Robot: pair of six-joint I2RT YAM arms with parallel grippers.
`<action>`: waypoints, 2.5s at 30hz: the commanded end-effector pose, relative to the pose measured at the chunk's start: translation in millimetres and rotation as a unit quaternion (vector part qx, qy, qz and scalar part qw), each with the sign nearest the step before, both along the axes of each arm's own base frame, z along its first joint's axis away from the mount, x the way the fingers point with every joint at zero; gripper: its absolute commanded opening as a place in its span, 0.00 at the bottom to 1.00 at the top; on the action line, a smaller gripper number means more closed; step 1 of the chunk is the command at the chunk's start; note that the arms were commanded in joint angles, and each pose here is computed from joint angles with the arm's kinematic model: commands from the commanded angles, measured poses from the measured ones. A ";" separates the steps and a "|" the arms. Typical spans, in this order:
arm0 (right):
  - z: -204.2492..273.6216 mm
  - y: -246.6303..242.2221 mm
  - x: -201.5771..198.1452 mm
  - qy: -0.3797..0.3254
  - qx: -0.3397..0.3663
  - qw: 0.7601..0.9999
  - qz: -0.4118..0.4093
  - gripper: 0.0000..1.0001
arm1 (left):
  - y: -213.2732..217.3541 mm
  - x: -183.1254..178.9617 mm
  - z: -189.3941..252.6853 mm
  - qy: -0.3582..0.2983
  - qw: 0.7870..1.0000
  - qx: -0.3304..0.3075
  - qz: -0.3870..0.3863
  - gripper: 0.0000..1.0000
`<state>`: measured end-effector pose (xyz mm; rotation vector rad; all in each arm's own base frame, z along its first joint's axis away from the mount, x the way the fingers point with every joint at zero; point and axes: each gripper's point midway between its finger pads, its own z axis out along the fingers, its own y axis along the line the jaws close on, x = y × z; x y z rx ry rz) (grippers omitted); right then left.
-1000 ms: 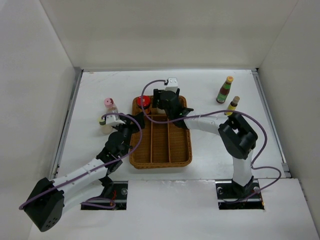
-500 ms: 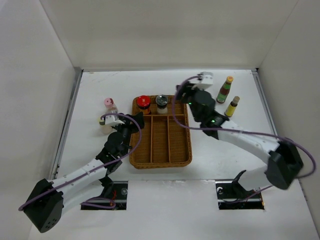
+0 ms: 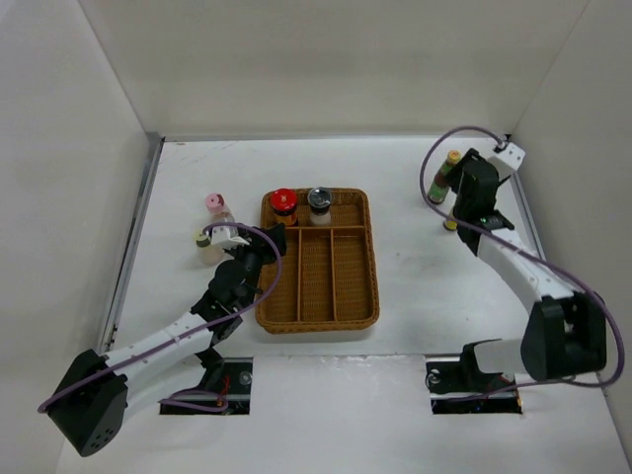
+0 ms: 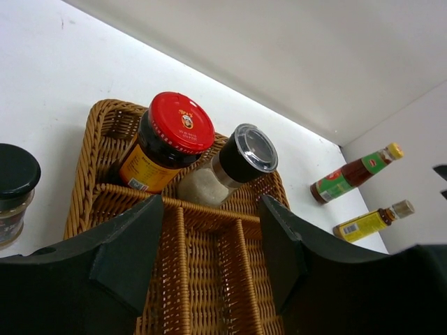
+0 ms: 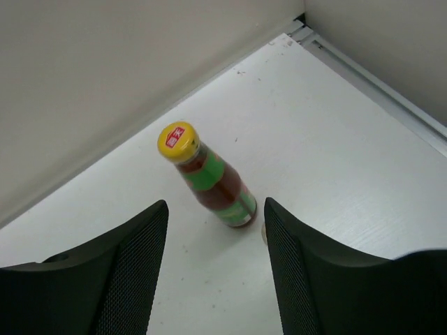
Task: Organize the condiment bottles
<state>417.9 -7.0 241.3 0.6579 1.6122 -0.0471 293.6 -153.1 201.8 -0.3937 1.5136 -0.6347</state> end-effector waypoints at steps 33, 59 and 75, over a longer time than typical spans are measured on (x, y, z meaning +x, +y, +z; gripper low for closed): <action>-22.4 -6.7 108.4 0.091 -0.104 0.989 0.049 0.57 | -10.4 6.6 3.3 -0.004 1.000 -0.020 -0.012 0.57; 72.6 26.8 66.3 -0.023 -0.114 0.992 0.056 0.28 | -10.9 7.1 0.8 -0.002 1.000 -0.019 -0.012 0.57; 138.1 190.4 22.3 -0.106 -0.096 0.963 0.229 0.29 | -4.9 3.7 10.8 -0.015 1.000 -0.026 -0.006 0.57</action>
